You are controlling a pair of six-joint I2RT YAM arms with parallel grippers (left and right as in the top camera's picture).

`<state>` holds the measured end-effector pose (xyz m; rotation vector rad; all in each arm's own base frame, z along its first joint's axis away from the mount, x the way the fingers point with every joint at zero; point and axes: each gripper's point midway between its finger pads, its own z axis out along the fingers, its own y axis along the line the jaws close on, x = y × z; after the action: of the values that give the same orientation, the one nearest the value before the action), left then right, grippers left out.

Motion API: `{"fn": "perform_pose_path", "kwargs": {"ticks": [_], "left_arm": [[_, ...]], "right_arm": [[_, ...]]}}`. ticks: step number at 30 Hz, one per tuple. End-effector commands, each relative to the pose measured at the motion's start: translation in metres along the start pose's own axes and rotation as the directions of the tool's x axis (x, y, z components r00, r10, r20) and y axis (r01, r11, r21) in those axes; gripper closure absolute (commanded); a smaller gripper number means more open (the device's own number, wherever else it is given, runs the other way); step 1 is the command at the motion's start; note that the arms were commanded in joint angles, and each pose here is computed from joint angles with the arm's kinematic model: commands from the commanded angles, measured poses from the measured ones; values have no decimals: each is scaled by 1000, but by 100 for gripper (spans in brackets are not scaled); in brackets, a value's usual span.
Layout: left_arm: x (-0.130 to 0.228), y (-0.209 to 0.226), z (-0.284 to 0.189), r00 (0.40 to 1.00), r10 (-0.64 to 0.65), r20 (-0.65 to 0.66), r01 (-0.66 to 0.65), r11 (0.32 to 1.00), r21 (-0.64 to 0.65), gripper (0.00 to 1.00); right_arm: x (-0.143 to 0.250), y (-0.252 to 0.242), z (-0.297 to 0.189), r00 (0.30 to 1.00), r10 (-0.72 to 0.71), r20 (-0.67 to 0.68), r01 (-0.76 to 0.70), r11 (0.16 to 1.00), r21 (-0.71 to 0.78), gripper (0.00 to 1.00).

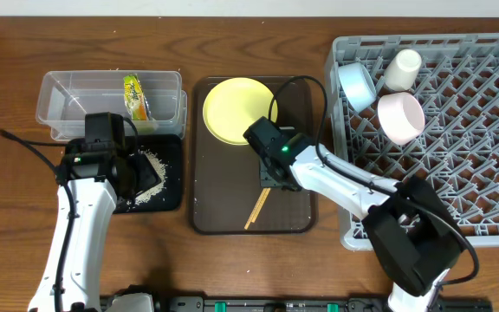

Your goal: Sort waste into correct bins and load items into the dishwasher rack

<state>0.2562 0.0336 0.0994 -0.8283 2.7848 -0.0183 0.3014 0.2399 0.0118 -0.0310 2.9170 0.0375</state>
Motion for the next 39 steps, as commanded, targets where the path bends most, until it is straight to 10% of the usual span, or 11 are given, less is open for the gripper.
{"fn": "perform_pose_path", "kwargs": {"ticks": [1, 19, 26, 39], "left_arm": [[-3, 2, -1, 1000, -14, 7, 14, 1000, -10, 34], [-3, 2, -1, 1000, -14, 6, 14, 1000, -10, 34], [-2, 2, -1, 1000, -14, 6, 14, 1000, -11, 34], [-2, 2, -1, 1000, -14, 6, 14, 1000, -11, 34]], "right_arm": [[8, -4, 10, 1000, -1, -26, 1, 1000, 25, 53], [28, -18, 20, 997, 25, -67, -21, 998, 63, 53], [27, -13, 20, 997, 30, -74, -28, 999, 34, 97], [-22, -33, -28, 999, 54, -4, -54, 998, -11, 99]]}}
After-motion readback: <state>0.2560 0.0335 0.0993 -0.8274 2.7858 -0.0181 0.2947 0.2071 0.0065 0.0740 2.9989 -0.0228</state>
